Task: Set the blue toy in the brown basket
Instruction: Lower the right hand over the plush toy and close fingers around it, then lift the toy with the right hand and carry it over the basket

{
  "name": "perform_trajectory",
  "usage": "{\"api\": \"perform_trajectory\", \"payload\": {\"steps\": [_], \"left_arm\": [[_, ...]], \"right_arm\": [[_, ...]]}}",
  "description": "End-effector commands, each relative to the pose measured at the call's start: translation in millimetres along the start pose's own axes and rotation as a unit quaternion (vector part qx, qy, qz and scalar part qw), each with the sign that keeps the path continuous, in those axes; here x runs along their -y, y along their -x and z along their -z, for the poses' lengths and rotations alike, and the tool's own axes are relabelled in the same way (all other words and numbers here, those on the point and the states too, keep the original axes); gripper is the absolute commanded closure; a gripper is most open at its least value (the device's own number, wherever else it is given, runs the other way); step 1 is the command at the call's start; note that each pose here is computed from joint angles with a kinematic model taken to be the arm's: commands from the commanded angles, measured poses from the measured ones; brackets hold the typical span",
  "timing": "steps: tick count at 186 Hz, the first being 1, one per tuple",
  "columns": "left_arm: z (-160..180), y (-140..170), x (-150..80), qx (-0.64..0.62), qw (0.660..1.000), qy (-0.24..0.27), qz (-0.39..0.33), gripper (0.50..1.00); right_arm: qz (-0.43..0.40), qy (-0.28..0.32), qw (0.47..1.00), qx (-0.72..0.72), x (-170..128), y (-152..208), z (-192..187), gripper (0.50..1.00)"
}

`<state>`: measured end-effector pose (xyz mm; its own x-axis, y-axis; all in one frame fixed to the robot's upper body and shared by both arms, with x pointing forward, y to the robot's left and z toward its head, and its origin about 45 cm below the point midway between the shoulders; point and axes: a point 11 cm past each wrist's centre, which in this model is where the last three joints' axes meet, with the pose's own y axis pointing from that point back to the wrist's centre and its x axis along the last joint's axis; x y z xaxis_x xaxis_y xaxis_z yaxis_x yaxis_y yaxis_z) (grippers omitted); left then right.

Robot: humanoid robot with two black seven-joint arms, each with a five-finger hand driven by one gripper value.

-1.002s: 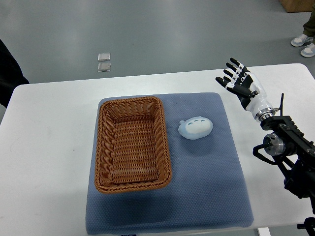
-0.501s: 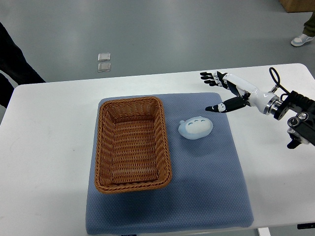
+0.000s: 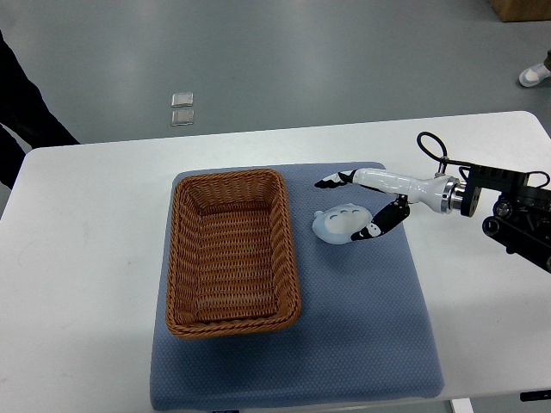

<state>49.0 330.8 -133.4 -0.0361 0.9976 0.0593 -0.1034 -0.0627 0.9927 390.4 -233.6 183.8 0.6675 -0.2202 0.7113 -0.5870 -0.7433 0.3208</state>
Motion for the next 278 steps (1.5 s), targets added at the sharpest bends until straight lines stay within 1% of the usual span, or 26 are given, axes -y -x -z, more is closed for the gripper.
{"api": "perform_trajectory", "payload": {"steps": [1,41,72,87,92,108,111,118,121,126,129,130,131,132,133,138,139,141,146,156,173,205,220,245,263,278], "left_arm": [[-2.2,0.2,0.0,0.001,1.000,0.002,0.000,0.500],[-4.1,0.9,-0.1,0.000,1.000,0.003,0.001,0.500],[-4.0,0.9,-0.1,0.001,1.000,0.003,0.001,0.500],[-4.0,1.4,-0.1,0.001,1.000,0.003,0.002,0.500],[-4.0,0.9,-0.1,0.001,1.000,0.003,0.001,0.500],[-4.0,0.9,-0.1,0.001,1.000,0.003,0.001,0.500],[-4.0,0.9,-0.1,0.001,1.000,0.003,0.001,0.500],[-4.0,0.9,-0.1,0.001,1.000,0.003,0.001,0.500],[-4.0,0.9,-0.1,0.001,1.000,0.003,0.001,0.500],[-4.0,0.9,-0.1,0.001,1.000,0.003,0.001,0.500],[-4.0,0.9,-0.1,0.001,1.000,0.003,0.001,0.500],[-4.0,0.9,-0.1,0.001,1.000,0.003,0.001,0.500],[-4.0,0.9,-0.1,0.001,1.000,0.003,0.001,0.500],[-4.0,0.9,-0.1,0.001,1.000,0.003,0.001,0.500],[-4.0,0.9,-0.1,0.001,1.000,0.003,0.001,0.500],[-4.0,0.9,-0.1,0.001,1.000,0.003,0.001,0.500],[-4.0,0.9,-0.1,0.001,1.000,0.003,0.001,0.500],[-4.0,0.9,-0.1,0.001,1.000,0.003,0.001,0.500],[-4.0,0.9,-0.1,0.001,1.000,0.003,0.001,0.500],[-4.1,0.9,-0.1,0.000,1.000,0.003,0.001,0.500],[-4.1,0.9,-0.1,0.000,1.000,0.003,0.001,0.500],[-4.1,0.9,-0.1,0.000,1.000,0.003,0.001,0.500],[-4.0,0.3,-0.1,0.001,1.000,0.003,0.000,0.500],[-3.9,-0.2,-0.1,0.001,1.000,0.003,0.000,0.500],[-3.9,-0.2,-0.1,0.001,1.000,0.003,0.000,0.500],[-3.9,-0.2,-0.1,0.001,1.000,0.003,0.000,0.500]], "right_arm": [[0.005,0.008,1.000,-0.023,3.1,7.8,-3.0,0.593],[0.013,0.018,0.999,-0.035,2.9,14.4,-8.4,0.605],[0.012,0.026,0.999,-0.046,3.4,22.5,-13.4,0.636],[0.013,0.035,0.998,-0.050,3.2,26.0,-16.7,0.668],[0.011,0.037,0.998,-0.051,3.0,25.5,-17.3,0.673],[0.009,0.036,0.998,-0.050,6.0,26.7,-16.4,0.718],[0.008,0.035,0.998,-0.050,6.6,26.8,-16.0,0.734],[0.006,0.036,0.998,-0.052,6.4,26.4,-16.4,0.754],[0.005,0.036,0.998,-0.053,6.4,26.1,-16.4,0.777],[0.004,0.036,0.998,-0.053,6.6,25.1,-16.1,0.797],[0.003,0.037,0.998,-0.054,6.0,24.8,-16.7,0.822],[0.003,0.037,0.998,-0.054,6.0,24.8,-16.7,0.822],[0.002,0.036,0.998,-0.055,6.2,23.6,-16.2,0.836],[0.002,0.036,0.998,-0.055,6.2,23.6,-16.2,0.836],[0.002,0.037,0.998,-0.054,6.2,23.5,-16.3,0.850],[0.001,0.036,0.998,-0.055,6.4,22.7,-16.0,0.875],[0.000,0.037,0.998,-0.055,5.8,22.0,-16.4,0.887],[0.000,0.037,0.998,-0.055,5.8,21.9,-16.4,0.887],[-0.002,0.037,0.998,-0.057,5.6,20.1,-16.3,0.916],[-0.008,0.036,0.997,-0.062,5.8,15.7,-15.4,0.950],[-0.021,0.035,0.997,-0.065,5.1,8.3,-14.2,0.953],[-0.037,0.015,0.996,-0.084,13.2,-17.8,2.6,0.951],[-0.050,-0.001,0.994,-0.095,20.1,-37.9,16.6,0.944],[-0.064,-0.026,0.993,-0.098,30.2,-60.7,37.8,0.938],[-0.055,-0.043,0.992,-0.102,40.1,-65.7,52.4,0.934],[-0.034,-0.064,0.991,-0.114,54.0,-58.7,67.9,0.932]]}}
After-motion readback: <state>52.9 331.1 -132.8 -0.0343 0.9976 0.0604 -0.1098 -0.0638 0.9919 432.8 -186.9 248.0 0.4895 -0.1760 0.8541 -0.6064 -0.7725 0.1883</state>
